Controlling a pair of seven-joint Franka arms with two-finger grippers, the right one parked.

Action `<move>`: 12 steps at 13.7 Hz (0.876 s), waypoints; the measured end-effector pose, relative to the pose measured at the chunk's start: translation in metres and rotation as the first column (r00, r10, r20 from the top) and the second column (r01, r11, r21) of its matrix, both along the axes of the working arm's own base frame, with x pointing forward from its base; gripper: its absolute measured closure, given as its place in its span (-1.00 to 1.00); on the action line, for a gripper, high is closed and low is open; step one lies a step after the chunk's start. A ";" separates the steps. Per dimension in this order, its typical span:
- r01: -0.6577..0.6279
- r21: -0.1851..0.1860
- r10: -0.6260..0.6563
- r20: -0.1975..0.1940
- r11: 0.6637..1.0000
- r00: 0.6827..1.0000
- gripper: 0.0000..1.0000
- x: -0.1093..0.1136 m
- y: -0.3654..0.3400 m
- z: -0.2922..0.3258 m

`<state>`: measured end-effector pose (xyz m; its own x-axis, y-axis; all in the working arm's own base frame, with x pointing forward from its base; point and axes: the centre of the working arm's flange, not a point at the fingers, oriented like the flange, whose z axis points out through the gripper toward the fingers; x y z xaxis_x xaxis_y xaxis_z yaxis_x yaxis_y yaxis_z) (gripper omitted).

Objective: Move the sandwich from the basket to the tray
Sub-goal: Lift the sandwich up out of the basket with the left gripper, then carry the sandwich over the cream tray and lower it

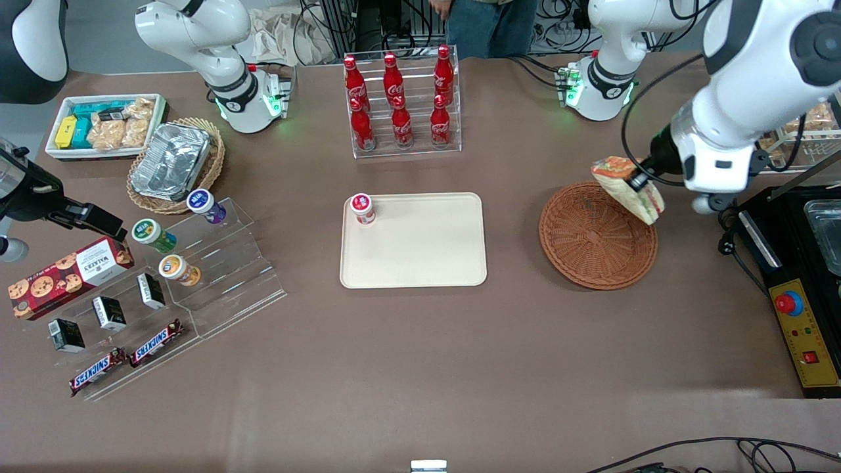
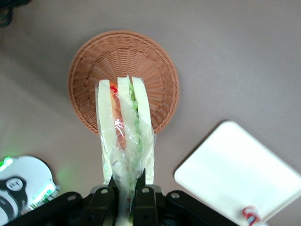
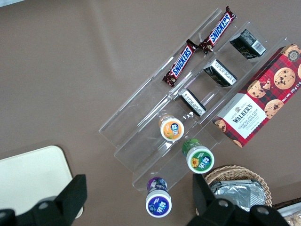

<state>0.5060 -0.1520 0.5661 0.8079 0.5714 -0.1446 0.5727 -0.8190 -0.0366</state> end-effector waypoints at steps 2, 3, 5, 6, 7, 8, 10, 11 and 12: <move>0.122 -0.005 -0.122 -0.008 0.992 0.992 0.70 -0.009 -0.029 -0.004; 0.182 -0.008 -0.182 -0.016 0.983 0.983 0.70 -0.014 -0.046 -0.008; 0.250 -0.034 -0.251 -0.046 0.968 0.967 0.70 -0.023 -0.081 -0.022; 0.263 -0.050 -0.266 -0.064 0.964 0.962 0.70 -0.026 -0.096 -0.031; 0.278 -0.058 -0.282 -0.072 0.959 0.957 0.70 -0.028 -0.111 -0.039; 0.307 -0.064 -0.311 -0.063 0.949 0.948 0.72 -0.033 -0.131 -0.047; 0.360 -0.066 -0.363 -0.040 0.931 0.931 0.73 -0.046 -0.169 -0.063; 0.377 -0.071 -0.380 -0.040 0.924 0.924 0.74 -0.050 -0.182 -0.077; 0.385 -0.080 -0.388 -0.041 0.920 0.921 0.74 -0.049 -0.191 -0.093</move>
<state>0.4569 -0.3431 0.4727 0.9534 0.2033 -0.2231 0.2097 -0.9778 0.0053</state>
